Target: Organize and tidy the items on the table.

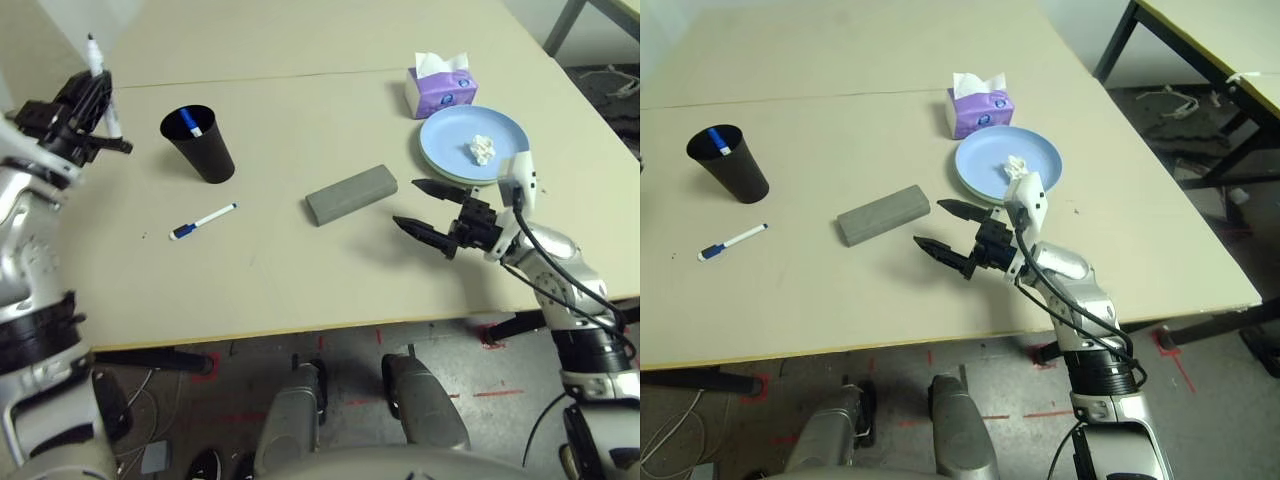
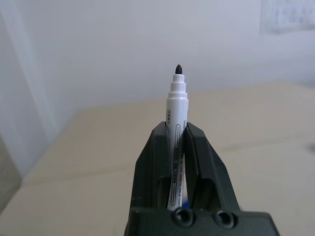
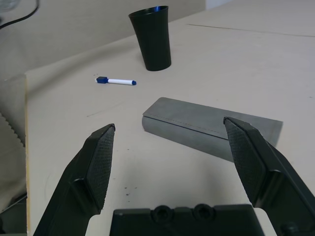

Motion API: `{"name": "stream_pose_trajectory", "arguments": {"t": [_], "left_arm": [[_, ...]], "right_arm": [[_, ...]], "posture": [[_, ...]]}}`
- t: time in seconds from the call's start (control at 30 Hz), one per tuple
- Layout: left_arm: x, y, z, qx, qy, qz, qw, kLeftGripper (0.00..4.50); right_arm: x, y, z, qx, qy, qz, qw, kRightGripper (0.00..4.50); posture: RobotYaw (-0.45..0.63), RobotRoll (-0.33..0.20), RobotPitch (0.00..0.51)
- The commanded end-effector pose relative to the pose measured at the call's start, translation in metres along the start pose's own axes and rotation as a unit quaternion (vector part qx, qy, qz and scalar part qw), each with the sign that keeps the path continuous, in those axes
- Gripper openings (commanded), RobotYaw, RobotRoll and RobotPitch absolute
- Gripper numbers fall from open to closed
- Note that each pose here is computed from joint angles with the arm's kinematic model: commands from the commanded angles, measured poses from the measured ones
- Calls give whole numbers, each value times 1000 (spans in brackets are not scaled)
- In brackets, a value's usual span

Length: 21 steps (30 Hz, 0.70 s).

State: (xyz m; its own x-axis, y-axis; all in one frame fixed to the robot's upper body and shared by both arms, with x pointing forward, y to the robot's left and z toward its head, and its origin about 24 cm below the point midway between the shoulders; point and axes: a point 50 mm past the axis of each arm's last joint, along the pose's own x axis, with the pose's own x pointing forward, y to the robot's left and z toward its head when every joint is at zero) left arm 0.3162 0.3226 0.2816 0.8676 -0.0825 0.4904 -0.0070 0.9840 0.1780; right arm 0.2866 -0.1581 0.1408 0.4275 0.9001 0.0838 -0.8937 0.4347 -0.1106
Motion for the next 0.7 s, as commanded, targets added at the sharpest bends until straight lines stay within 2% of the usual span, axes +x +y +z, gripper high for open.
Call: {"name": "stream_pose_trajectory", "arguments": {"t": [0.03, 0.3, 0.5, 0.7], "left_arm": [[9, -1, -13, 8, 4, -6, 1000, 255], [27, -13, -34, -9, 7, -19, 1000, 255], [23, -19, -49, -21, 17, -19, 999, 255], [9, -17, -58, -28, 25, -8, 999, 255]], "right_arm": [[-1, 5, -1, -2, 6, 7, 1000, 4500], [-8, 7, 1, -10, 15, 8, 1000, 4500], [-10, 9, 4, -14, 15, 8, 1000, 4500], [-11, 7, 6, -19, 17, 11, 1000, 4500]], "posture": [[-280, 0, 215], [-320, 0, 216], [-334, 0, 212], [-329, 0, 213]]}}
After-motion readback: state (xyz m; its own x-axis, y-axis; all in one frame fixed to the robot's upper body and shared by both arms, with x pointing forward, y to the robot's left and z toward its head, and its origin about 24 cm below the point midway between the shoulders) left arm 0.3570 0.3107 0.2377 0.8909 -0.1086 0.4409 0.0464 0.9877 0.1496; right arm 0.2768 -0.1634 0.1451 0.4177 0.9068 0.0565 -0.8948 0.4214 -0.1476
